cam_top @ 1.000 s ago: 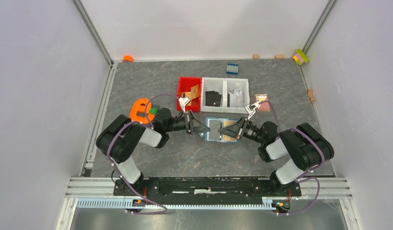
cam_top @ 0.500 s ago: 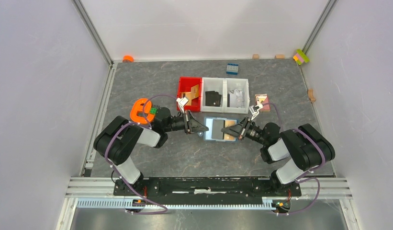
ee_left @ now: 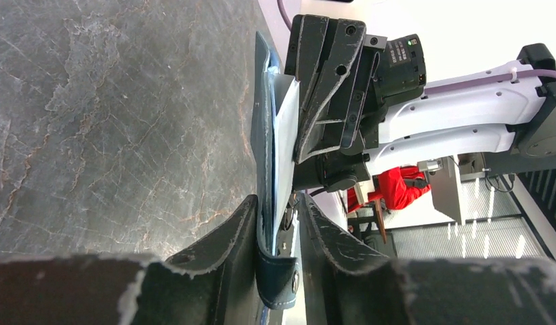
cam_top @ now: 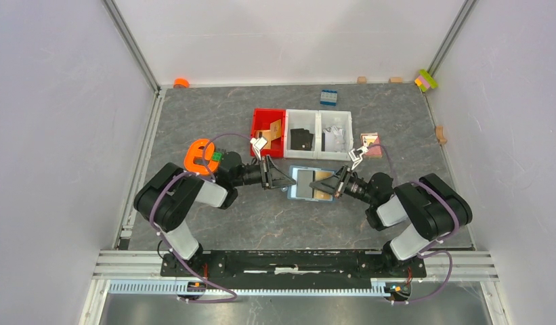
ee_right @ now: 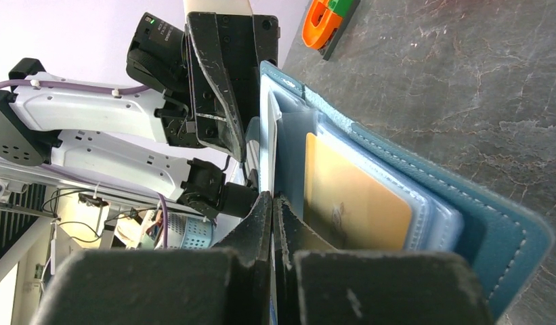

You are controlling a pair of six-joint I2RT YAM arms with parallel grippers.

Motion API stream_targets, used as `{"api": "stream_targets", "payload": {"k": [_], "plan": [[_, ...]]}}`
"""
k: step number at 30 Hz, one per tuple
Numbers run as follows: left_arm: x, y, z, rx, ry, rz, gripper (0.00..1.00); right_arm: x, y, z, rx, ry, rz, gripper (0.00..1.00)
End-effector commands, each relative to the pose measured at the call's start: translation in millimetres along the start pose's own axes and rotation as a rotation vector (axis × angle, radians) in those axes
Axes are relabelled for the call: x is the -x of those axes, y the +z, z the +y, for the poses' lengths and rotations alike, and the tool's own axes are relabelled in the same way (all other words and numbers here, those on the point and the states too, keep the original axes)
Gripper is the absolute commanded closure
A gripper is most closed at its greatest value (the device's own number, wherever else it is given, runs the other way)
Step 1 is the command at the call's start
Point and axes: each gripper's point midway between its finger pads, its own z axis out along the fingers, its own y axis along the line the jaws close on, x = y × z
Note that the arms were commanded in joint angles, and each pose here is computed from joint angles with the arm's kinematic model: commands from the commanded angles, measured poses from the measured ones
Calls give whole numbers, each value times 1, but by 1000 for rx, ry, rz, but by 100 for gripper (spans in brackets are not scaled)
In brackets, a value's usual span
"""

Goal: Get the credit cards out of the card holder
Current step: Remove the credit card from the card holder.

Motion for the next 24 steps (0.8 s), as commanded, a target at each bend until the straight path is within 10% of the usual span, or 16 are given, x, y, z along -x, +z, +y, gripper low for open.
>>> {"api": "stream_targets", "payload": {"k": [1,15,24], "plan": [[-1,8,-12,-60,44,26,65,17,6,39,166,-187,-58,99],[-4,12,-14,-66,46,52,98,14,9,39,174,-184,-42,90],[2,6,-12,-51,45,17,98,14,8,42,186,-188,-44,80]]}}
